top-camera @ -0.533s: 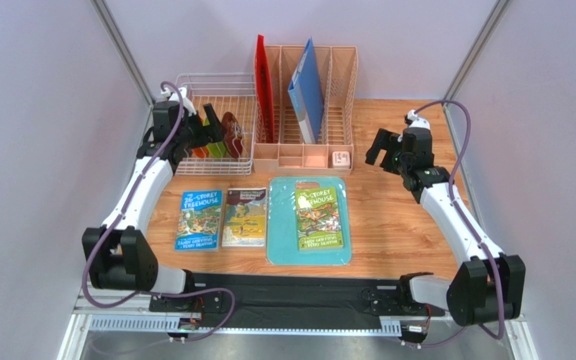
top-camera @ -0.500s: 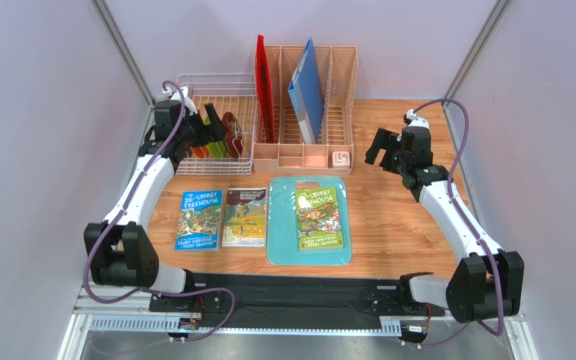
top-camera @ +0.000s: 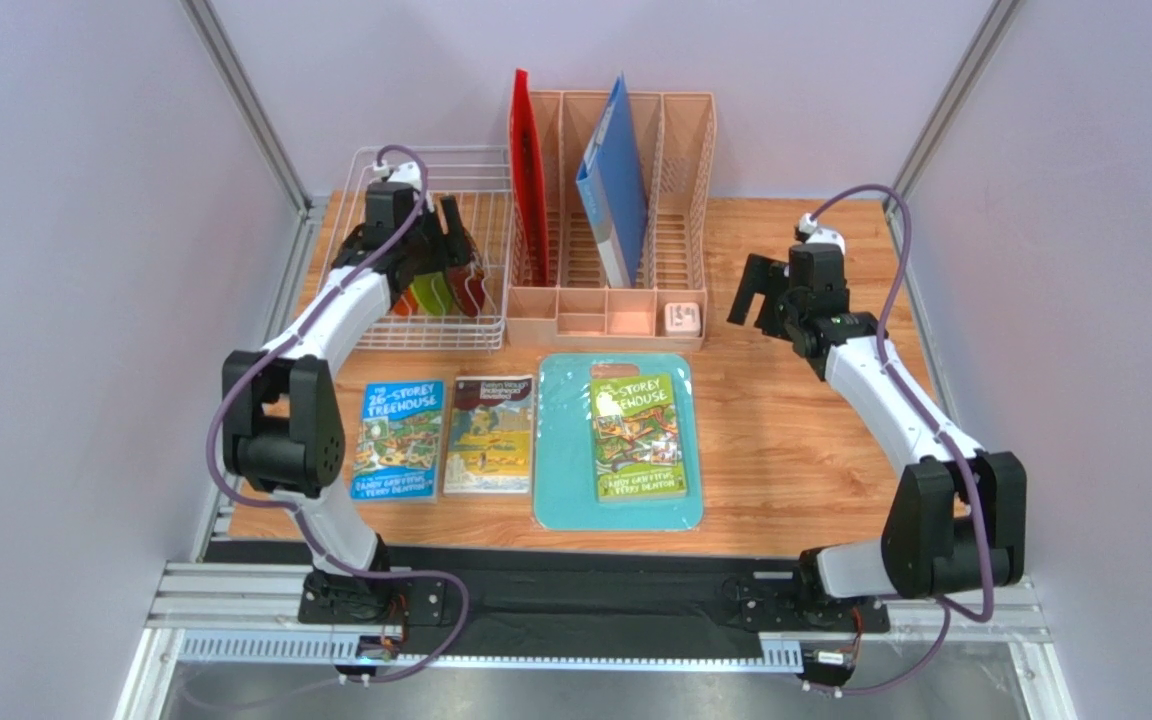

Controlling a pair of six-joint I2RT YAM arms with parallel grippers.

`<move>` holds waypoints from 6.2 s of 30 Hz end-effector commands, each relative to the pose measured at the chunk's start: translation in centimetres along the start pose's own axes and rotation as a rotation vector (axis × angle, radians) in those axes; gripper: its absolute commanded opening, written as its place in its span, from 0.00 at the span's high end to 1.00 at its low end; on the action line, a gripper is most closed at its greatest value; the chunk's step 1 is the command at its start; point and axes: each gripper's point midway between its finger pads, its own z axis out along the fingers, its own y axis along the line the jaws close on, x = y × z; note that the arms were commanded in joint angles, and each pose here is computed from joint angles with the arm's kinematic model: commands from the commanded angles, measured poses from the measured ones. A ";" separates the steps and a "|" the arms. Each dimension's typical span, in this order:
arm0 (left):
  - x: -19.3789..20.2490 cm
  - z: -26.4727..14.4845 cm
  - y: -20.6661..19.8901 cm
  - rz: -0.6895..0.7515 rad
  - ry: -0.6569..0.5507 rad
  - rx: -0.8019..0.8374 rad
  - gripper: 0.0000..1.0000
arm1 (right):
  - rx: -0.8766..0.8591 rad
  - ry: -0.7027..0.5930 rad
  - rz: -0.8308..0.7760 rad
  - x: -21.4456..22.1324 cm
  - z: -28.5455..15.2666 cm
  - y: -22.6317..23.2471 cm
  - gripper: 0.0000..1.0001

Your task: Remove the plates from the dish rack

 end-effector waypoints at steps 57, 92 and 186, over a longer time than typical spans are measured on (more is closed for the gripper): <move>2.4 -13.3 -15.6 -0.126 -0.060 0.399 1.00 | -0.684 0.070 0.041 3.0 -8.7 15.5 0.00; 9.0 -13.9 -22.1 -0.255 -0.011 0.699 1.00 | -0.996 0.156 0.108 7.8 -8.5 20.5 1.00; -0.1 1.1 6.5 -0.009 -0.082 -0.336 1.00 | 0.297 -0.038 0.321 3.9 -6.4 -11.0 0.35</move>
